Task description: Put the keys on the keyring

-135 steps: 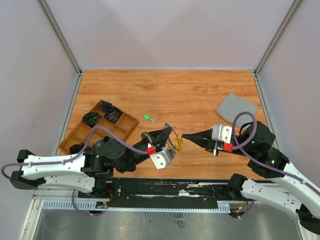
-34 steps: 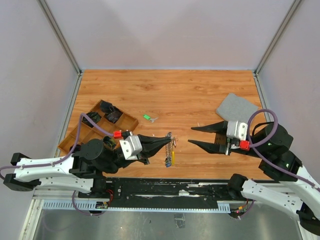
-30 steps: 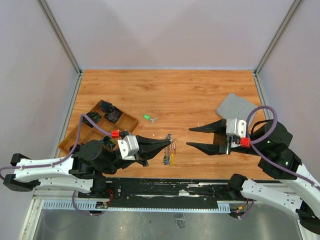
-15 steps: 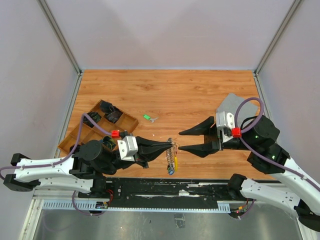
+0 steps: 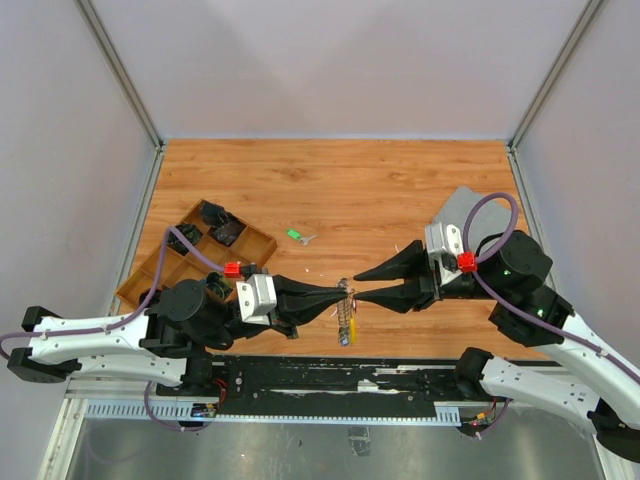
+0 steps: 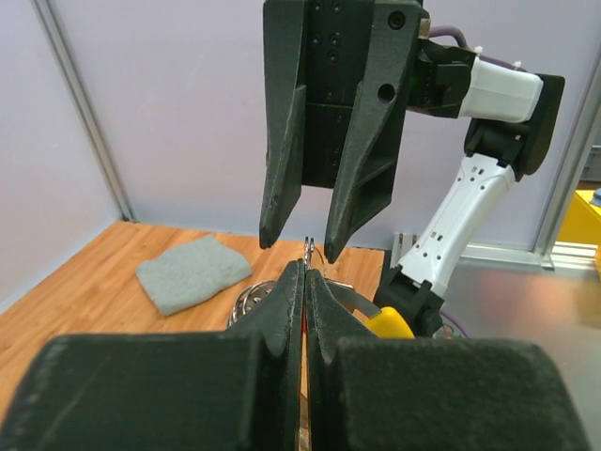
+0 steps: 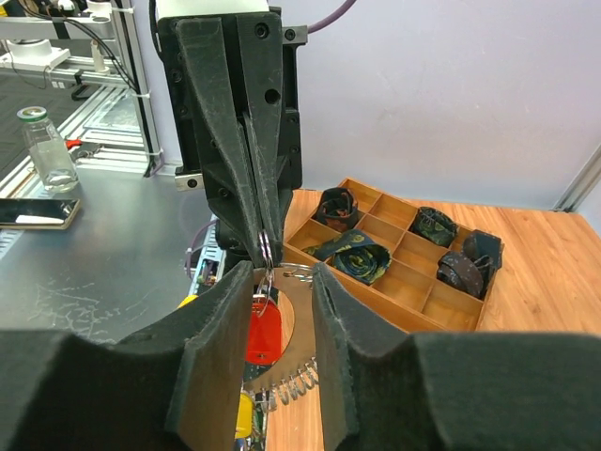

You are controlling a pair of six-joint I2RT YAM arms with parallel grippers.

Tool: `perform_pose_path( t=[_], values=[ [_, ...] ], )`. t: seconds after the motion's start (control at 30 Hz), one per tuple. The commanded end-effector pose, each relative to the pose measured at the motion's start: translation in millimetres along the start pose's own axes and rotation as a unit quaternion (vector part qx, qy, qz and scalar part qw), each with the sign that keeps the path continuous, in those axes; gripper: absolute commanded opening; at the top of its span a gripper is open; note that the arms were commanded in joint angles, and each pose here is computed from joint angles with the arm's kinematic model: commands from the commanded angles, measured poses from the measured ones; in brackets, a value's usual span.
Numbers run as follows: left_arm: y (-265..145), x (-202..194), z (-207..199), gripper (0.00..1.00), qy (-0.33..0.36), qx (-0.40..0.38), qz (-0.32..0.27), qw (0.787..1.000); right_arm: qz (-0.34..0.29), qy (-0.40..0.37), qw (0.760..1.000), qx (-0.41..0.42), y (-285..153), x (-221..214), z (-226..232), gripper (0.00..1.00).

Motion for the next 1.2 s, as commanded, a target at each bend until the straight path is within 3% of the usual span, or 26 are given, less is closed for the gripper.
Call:
perform_pose_path(
  t=[0.0, 0.57, 0.73, 0.93, 1.03, 1.17],
  values=[
    [2.7, 36.3, -9.3, 0.0, -0.009, -0.02, -0.054, 0.998, -0.007, 0.004, 1.0, 0.005, 0.0, 0.5, 0.8, 0.31],
    [4.2, 36.8, -9.9, 0.01, -0.008, -0.023, -0.062, 0.998, -0.013, 0.016, 1.0, 0.024, 4.5, -2.7, 5.0, 0.24],
    [5.6, 34.0, -10.5, 0.01, -0.008, -0.024, -0.058, 0.998, -0.017, 0.016, 0.999, 0.027, 4.7, -0.8, 6.0, 0.18],
    [6.3, 31.3, -10.1, 0.01, -0.009, -0.023, -0.056, 0.998, -0.021, 0.014, 0.999, 0.033, 4.5, 1.1, 7.5, 0.02],
    [6.6, 31.0, -9.5, 0.01, -0.01, -0.02, -0.056, 0.998, -0.018, 0.017, 0.999, 0.03, 4.4, 1.4, 6.7, 0.01],
    [5.8, 29.2, -7.6, 0.21, -0.014, -0.014, -0.053, 0.998, 0.018, 0.022, 1.0, 0.012, -0.3, -1.5, 1.9, 0.01]
  ],
)
Point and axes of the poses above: each gripper's point midway between its finger pads, its own y axis out along the fingers, its own z axis along the line the jaws close on, x = y × z, the point moved 2 cm from there along -y, back along the fingers, and after that the axes turned 11 degrees about -y, right-handed, at the moved point
